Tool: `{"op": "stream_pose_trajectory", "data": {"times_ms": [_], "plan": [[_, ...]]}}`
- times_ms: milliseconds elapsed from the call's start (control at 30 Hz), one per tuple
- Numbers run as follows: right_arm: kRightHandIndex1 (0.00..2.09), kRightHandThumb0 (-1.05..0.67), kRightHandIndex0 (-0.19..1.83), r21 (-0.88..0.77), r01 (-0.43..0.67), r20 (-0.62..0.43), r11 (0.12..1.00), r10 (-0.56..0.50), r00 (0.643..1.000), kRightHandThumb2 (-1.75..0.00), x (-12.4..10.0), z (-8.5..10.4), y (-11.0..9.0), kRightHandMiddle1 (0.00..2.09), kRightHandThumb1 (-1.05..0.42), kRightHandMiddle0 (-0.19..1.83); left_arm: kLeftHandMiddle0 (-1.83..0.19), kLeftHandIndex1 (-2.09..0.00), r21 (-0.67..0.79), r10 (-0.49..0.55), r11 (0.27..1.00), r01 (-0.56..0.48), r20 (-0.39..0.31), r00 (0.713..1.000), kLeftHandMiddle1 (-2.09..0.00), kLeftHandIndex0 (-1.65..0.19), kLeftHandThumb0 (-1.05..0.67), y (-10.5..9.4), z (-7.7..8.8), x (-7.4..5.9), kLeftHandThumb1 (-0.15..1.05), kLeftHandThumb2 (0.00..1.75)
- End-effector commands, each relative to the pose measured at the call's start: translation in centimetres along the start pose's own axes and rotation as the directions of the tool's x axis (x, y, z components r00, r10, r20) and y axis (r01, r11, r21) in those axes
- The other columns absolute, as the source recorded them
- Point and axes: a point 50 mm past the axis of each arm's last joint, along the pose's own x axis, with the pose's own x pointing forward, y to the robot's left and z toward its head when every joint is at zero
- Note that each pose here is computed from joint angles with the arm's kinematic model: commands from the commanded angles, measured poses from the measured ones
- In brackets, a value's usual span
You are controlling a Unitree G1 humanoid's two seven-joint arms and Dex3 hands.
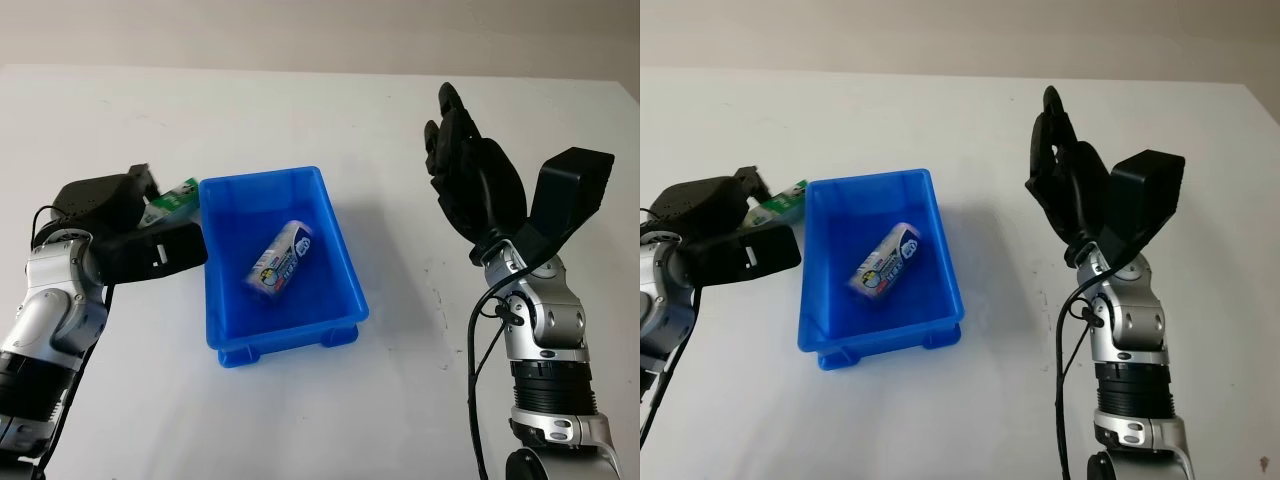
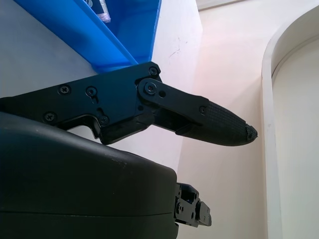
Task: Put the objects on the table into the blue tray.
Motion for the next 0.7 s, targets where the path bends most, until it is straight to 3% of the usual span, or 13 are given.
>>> {"op": "stream_pose_trajectory", "data": {"times_ms": [0,400,433,500,600,633,667], "plan": [[0.00,-0.75,-0.19,0.003,-0.002,0.011,1.000,0.002,1.000,-0.75,-0.1,0.1,-0.2,0.00,-1.05,-0.19,-0.70,-2.09,-0.046,0.021,0.999,-0.022,-0.016,1.000,-2.09,-0.40,-0.33,-0.2,-0.7,0.0,1.05,0.37],[0.00,-0.75,-0.19,0.015,-0.012,0.007,1.000,0.011,1.000,-0.74,-0.1,0.1,-0.1,0.00,-1.05,-0.19,-0.61,-2.09,-0.085,0.135,0.987,-0.138,-0.044,0.990,-2.09,-0.18,-0.29,0.9,-1.9,-0.1,1.05,0.36],[0.00,-0.74,-0.19,0.017,-0.015,0.008,1.000,0.015,1.000,-0.75,-0.1,0.1,-0.1,0.00,-1.05,-0.19,-0.63,-2.09,-0.072,0.144,0.986,-0.147,-0.054,0.988,-2.09,-0.17,-0.29,1.1,-2.0,-0.1,1.05,0.36],[0.00,-0.74,-0.19,0.023,-0.018,0.009,1.000,0.018,1.000,-0.75,-0.1,0.1,-0.1,0.00,-1.05,-0.19,-0.35,-2.01,-0.047,0.151,0.987,-0.156,-0.094,0.984,-2.09,-0.12,-0.31,1.5,-2.3,0.0,1.05,0.38],[0.00,-0.75,-0.19,0.020,-0.019,0.008,1.000,0.019,1.000,-0.74,-0.2,0.1,0.0,0.00,-1.05,-0.19,-0.25,-2.09,-0.042,0.183,0.981,-0.191,-0.144,0.972,-2.09,-0.09,-0.32,2.0,-2.5,-0.1,1.05,0.37],[0.00,-0.75,-0.19,0.021,-0.021,0.009,1.000,0.021,1.000,-0.74,-0.2,0.1,0.0,0.00,-1.05,-0.19,-0.26,-2.09,-0.046,0.205,0.975,-0.215,-0.160,0.965,-2.09,-0.11,-0.31,2.2,-2.6,-0.1,1.05,0.37],[0.00,-0.75,-0.19,0.022,-0.023,0.010,0.999,0.023,1.000,-0.74,-0.2,0.1,-0.1,0.00,-1.05,-0.19,-0.40,-2.09,-0.049,0.230,0.969,-0.241,-0.176,0.957,-2.09,-0.15,-0.31,2.4,-2.7,-0.1,1.05,0.37]]}}
